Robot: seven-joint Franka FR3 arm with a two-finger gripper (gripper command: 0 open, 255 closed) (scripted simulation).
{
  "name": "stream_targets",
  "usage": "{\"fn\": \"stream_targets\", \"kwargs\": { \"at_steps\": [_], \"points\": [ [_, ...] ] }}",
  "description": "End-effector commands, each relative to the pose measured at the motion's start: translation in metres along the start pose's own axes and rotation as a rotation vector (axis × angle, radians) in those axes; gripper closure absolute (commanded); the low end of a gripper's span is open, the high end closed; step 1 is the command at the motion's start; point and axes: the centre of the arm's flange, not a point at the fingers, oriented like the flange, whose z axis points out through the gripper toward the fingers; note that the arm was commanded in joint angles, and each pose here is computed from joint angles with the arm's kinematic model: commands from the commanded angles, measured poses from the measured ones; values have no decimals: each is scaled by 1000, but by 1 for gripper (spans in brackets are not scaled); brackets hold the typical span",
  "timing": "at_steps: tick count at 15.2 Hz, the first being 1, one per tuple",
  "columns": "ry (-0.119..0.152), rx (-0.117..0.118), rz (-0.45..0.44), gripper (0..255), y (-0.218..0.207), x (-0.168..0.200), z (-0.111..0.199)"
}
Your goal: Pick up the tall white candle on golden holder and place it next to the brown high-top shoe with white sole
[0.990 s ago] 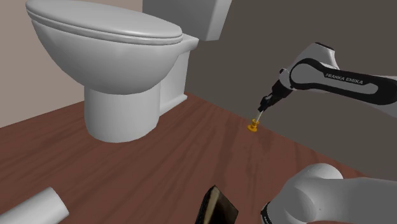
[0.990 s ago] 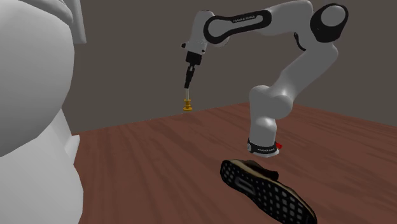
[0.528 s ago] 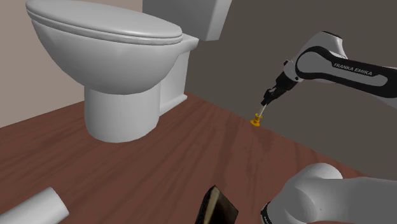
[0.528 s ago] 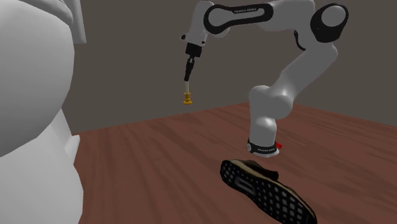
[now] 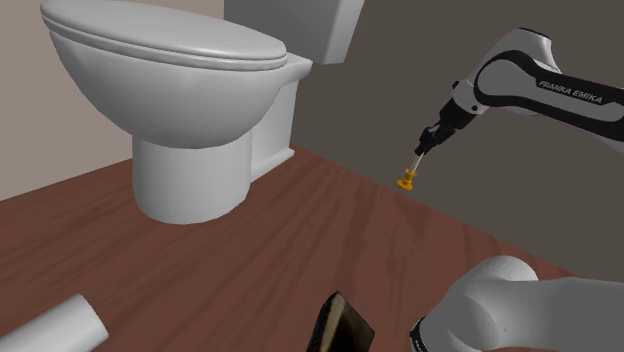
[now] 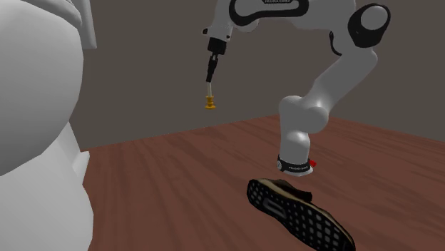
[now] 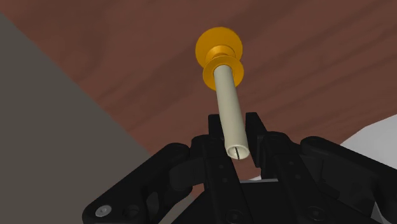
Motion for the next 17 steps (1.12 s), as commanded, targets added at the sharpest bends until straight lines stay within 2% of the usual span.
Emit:
{"fn": "stream_targets", "kwargs": {
  "at_steps": [1,17],
  "points": [
    [0,0,0,255,-19,-4,-4],
    [0,0,0,255,-227,-37,-19]
  ]
}}
